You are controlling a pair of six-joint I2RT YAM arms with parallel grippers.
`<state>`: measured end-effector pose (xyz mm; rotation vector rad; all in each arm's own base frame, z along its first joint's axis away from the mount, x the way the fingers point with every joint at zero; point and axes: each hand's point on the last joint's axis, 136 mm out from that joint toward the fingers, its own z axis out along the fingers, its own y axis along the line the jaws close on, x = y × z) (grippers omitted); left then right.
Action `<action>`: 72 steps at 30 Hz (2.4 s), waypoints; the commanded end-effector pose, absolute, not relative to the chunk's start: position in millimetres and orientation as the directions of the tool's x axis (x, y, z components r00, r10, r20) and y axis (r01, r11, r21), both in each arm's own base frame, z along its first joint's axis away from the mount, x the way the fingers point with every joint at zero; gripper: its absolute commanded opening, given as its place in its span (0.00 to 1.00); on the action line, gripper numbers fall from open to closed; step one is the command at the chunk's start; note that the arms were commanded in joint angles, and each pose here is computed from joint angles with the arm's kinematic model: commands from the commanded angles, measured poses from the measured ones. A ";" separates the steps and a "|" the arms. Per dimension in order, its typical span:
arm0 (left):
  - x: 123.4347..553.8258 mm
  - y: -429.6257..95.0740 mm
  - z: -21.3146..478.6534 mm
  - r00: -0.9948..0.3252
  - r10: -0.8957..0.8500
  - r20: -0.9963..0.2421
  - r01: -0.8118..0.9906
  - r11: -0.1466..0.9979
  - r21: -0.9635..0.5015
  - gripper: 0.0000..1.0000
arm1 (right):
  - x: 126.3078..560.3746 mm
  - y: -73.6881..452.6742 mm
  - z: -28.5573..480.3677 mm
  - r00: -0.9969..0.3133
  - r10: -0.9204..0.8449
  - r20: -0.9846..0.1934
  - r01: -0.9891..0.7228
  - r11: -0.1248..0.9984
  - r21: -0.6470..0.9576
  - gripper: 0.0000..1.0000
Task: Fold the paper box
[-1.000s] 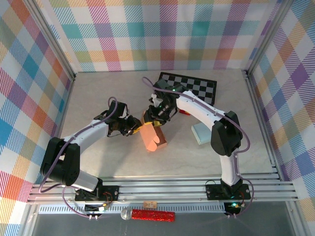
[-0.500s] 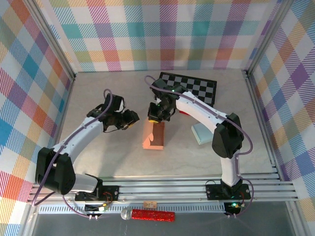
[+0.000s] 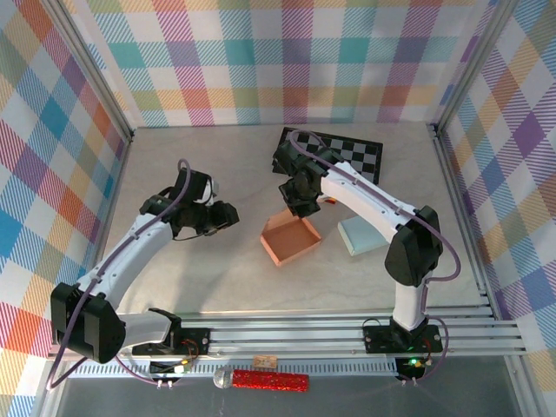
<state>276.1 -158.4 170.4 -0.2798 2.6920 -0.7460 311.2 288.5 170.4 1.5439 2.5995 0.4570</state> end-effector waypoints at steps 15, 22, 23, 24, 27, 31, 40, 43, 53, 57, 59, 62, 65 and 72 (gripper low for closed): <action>266.1 -178.0 160.6 -0.945 0.043 -0.324 0.197 0.867 -0.458 0.38 | 343.5 293.9 201.3 -0.554 0.833 -0.003 0.735 0.491 0.469 0.50; 266.5 -203.4 169.2 -0.855 0.216 -0.471 0.414 0.832 -0.369 0.39 | 361.2 269.4 248.0 -0.819 0.487 -0.303 0.286 0.804 0.521 0.64; 266.8 -203.0 167.4 -0.847 0.229 -0.480 0.423 0.837 -0.347 0.40 | 362.2 267.7 255.3 -0.838 0.422 -0.345 0.199 0.826 0.527 0.64; 268.1 -202.0 165.2 -0.841 0.237 -0.487 0.426 0.844 -0.325 0.40 | 361.6 266.2 262.7 -0.853 0.357 -0.380 0.112 0.837 0.535 0.65; 275.4 -195.0 159.2 -0.832 0.248 -0.496 0.412 0.875 -0.253 0.41 | 354.6 256.2 278.3 -0.868 0.163 -0.469 -0.132 0.834 0.536 0.64; 290.6 -188.9 161.9 -0.817 0.246 -0.521 0.390 0.902 -0.187 0.41 | 340.7 225.9 265.2 -0.832 -0.059 -0.551 -0.349 0.829 0.438 0.61; 290.8 -209.9 165.9 -0.801 0.268 -0.536 0.450 0.860 -0.241 0.41 | 310.8 187.5 194.5 -0.774 -0.336 -0.537 -0.529 0.808 0.257 0.62; 287.7 -201.6 169.3 -0.805 0.261 -0.533 0.429 0.876 -0.218 0.41 | 304.7 183.5 184.6 -0.798 -0.329 -0.506 -0.506 0.821 0.264 0.63; 247.6 -190.6 166.7 -0.807 0.251 -0.534 0.440 0.859 -0.261 0.38 | 291.0 179.2 165.4 -0.760 -0.361 -0.540 -0.551 0.799 0.242 0.63; 247.1 -204.5 162.9 -0.787 0.294 -0.543 0.486 0.837 -0.252 0.41 | 295.8 188.0 155.1 -0.686 -0.445 -0.576 -0.639 0.746 0.186 0.66; 251.0 -211.5 159.4 -0.778 0.324 -0.538 0.503 0.834 -0.226 0.41 | 298.8 190.4 146.8 -0.672 -0.471 -0.571 -0.658 0.734 0.170 0.67; 259.7 -217.3 149.9 -0.772 0.350 -0.531 0.507 0.843 -0.181 0.41 | 304.5 194.3 139.9 -0.667 -0.478 -0.572 -0.664 0.730 0.164 0.69; 270.4 -219.2 147.5 -0.766 0.349 -0.540 0.494 0.857 -0.147 0.42 | 308.0 202.4 134.8 -0.652 -0.504 -0.566 -0.684 0.713 0.154 0.76; 288.3 -227.2 140.9 -0.769 0.352 -0.534 0.483 0.867 -0.123 0.42 | 322.4 213.8 131.4 -0.662 -0.515 -0.545 -0.685 0.710 0.161 0.72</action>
